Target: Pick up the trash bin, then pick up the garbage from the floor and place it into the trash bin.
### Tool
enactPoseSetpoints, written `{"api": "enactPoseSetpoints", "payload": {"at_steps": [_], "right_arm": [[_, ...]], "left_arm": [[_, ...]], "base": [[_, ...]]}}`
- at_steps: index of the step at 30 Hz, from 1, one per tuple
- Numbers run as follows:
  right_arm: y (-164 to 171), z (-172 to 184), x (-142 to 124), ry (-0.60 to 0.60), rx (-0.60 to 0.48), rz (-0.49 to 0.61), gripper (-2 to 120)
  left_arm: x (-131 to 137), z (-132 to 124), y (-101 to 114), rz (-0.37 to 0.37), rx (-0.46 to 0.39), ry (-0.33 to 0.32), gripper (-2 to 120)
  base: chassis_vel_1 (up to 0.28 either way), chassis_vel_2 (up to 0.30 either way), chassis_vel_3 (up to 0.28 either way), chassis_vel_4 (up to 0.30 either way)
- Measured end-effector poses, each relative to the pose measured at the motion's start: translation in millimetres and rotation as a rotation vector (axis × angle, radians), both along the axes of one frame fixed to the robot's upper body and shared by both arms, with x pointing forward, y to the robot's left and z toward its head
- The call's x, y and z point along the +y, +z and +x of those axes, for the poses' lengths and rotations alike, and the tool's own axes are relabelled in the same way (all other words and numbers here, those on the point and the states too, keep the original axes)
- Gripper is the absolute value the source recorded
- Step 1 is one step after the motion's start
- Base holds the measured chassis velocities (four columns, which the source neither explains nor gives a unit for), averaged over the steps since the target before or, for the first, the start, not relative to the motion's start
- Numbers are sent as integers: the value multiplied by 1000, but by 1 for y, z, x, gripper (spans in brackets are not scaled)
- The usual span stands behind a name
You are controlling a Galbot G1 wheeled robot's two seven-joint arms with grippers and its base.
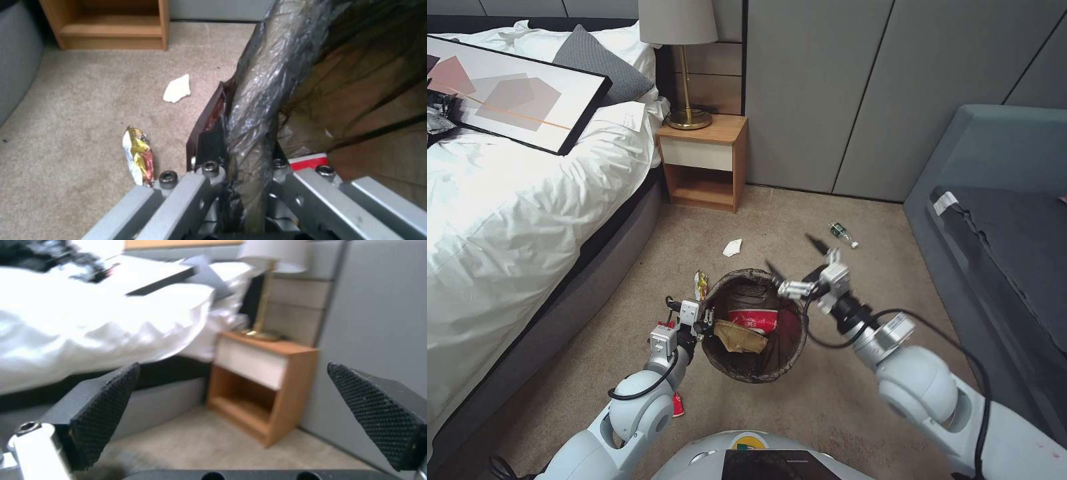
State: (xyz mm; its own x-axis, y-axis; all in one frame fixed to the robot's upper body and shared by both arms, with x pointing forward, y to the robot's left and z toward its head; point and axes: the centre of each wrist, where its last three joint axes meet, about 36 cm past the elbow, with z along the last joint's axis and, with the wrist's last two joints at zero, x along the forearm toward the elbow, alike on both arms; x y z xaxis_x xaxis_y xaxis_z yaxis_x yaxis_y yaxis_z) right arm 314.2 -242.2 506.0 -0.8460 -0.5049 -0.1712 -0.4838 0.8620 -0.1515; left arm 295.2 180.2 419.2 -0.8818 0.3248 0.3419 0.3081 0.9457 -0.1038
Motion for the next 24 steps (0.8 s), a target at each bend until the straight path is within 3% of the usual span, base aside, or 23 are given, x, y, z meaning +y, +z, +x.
{"api": "enactPoseSetpoints", "payload": {"at_steps": [13, 24], "right_arm": [[24, 8, -30, -353, -35, 64, 100], [-11, -8, -53, -614, -22, 13, 100]], "left_arm": [[2, 0, 1, 0, -5, 5, 3], [6, 3, 1, 5, -12, 18, 3]], "base": [[0, 0, 0, 0], [0, 0, 0, 0]]}}
